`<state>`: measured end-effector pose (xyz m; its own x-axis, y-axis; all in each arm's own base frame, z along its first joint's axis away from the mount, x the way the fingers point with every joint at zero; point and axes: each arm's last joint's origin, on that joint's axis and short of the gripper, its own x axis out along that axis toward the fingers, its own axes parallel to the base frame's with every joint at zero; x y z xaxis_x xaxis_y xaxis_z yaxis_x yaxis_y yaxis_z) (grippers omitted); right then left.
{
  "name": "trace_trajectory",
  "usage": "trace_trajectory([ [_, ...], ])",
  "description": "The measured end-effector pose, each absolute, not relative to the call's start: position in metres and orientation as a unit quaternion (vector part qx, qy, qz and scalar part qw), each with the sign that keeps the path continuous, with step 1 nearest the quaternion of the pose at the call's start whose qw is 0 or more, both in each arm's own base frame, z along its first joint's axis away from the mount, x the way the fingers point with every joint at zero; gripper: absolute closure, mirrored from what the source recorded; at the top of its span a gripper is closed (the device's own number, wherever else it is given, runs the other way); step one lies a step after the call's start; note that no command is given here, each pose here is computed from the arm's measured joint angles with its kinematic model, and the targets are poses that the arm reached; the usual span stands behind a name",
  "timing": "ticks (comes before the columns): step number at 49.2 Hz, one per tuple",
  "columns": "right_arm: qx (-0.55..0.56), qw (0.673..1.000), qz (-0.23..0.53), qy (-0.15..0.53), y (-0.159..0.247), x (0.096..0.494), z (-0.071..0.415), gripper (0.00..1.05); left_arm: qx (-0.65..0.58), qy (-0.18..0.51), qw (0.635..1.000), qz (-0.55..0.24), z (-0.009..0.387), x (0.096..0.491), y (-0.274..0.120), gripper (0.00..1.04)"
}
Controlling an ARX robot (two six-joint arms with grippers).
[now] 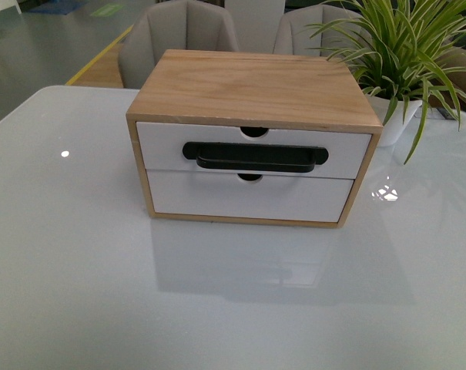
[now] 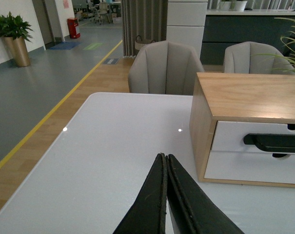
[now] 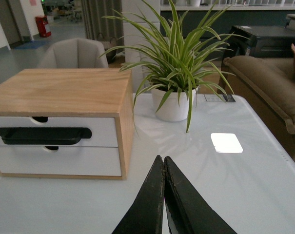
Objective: Close drawer sideways
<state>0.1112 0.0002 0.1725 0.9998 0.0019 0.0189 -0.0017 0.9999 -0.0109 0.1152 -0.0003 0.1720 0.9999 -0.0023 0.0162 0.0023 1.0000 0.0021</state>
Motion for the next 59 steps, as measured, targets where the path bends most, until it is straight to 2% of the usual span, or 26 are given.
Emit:
trace_trajectory([
  [15, -0.005, 1.000, 0.000, 0.008, 0.000, 0.101, 0.167, 1.03, 0.001, -0.009, 1.000, -0.001, 0.172, 0.110, 0.000, 1.03],
  [24, -0.005, 1.000, 0.000, -0.006, 0.000, 0.097, 0.169, 1.03, 0.001, 0.007, 1.000, -0.001, 0.167, 0.100, 0.000, 1.03],
  [44, -0.005, 1.000, 0.001, -0.007, 0.000, 0.097, 0.169, 1.03, 0.001, -0.006, 1.000, -0.001, 0.169, 0.097, 0.000, 1.03],
  [47, -0.005, 1.000, 0.001, -0.007, 0.000, 0.097, 0.169, 0.93, 0.001, -0.006, 1.000, -0.001, 0.169, 0.097, 0.000, 1.01],
  [59, -0.005, 1.000, 0.001, -0.007, 0.000, 0.097, 0.169, 0.35, 0.001, -0.006, 1.000, -0.001, 0.169, 0.097, 0.000, 0.44],
])
